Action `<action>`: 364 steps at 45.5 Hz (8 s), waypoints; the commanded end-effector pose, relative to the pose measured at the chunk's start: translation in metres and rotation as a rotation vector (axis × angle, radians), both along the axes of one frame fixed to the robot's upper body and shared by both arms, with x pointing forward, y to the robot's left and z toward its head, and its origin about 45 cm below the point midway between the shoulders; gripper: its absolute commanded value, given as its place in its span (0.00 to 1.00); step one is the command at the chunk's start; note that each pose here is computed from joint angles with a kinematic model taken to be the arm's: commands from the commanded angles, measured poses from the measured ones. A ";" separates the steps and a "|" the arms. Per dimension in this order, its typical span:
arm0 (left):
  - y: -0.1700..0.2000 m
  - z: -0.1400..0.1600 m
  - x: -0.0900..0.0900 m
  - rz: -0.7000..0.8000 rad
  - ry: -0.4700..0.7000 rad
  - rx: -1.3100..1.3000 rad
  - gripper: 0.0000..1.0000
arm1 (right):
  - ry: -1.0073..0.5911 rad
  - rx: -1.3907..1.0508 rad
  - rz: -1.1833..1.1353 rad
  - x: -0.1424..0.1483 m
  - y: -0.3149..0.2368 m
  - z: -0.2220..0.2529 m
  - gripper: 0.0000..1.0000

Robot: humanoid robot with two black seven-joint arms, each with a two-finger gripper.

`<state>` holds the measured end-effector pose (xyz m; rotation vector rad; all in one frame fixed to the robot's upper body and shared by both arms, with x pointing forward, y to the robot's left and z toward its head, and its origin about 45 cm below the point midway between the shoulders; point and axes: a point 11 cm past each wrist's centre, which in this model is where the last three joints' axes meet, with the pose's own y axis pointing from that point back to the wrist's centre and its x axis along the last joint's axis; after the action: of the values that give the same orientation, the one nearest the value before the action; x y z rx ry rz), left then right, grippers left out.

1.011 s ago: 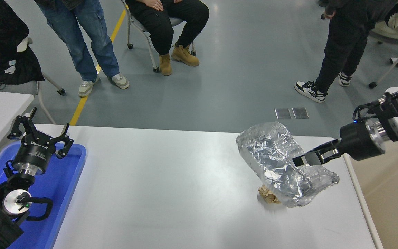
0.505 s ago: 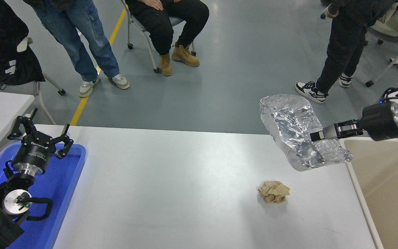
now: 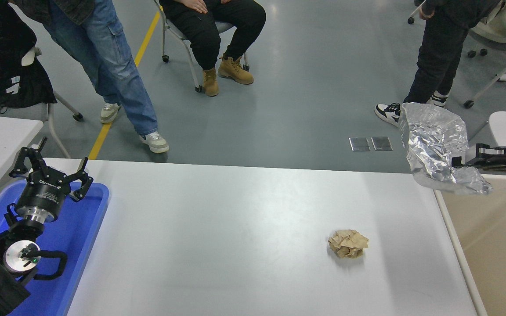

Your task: Clean the table surface

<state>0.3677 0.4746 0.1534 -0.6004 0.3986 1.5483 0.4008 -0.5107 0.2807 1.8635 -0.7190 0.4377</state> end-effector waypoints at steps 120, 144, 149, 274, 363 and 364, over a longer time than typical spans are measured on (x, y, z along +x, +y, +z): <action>0.000 0.000 0.000 0.000 0.000 0.000 1.00 | 0.009 -0.159 -1.093 -0.126 -0.063 -0.221 0.00; 0.000 0.000 0.000 0.000 0.000 0.000 1.00 | -0.053 -0.192 -1.114 -0.123 -0.069 -0.215 0.52; 0.000 0.000 0.000 0.000 0.000 0.000 1.00 | -0.055 -0.194 -1.115 -0.123 -0.069 -0.214 0.66; 0.000 0.000 0.000 0.000 0.000 0.000 1.00 | -0.486 1.419 -0.911 0.039 0.123 -0.058 0.98; 0.000 0.000 0.000 0.000 0.000 0.000 1.00 | -0.124 -0.295 0.482 0.052 0.192 -0.026 0.98; 0.000 0.000 0.000 0.000 0.000 0.000 1.00 | -0.113 -0.293 0.507 0.050 0.198 -0.027 0.98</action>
<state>0.3677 0.4746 0.1534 -0.6003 0.3985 1.5482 0.4592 -0.3527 0.2536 1.7997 -0.5869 0.8178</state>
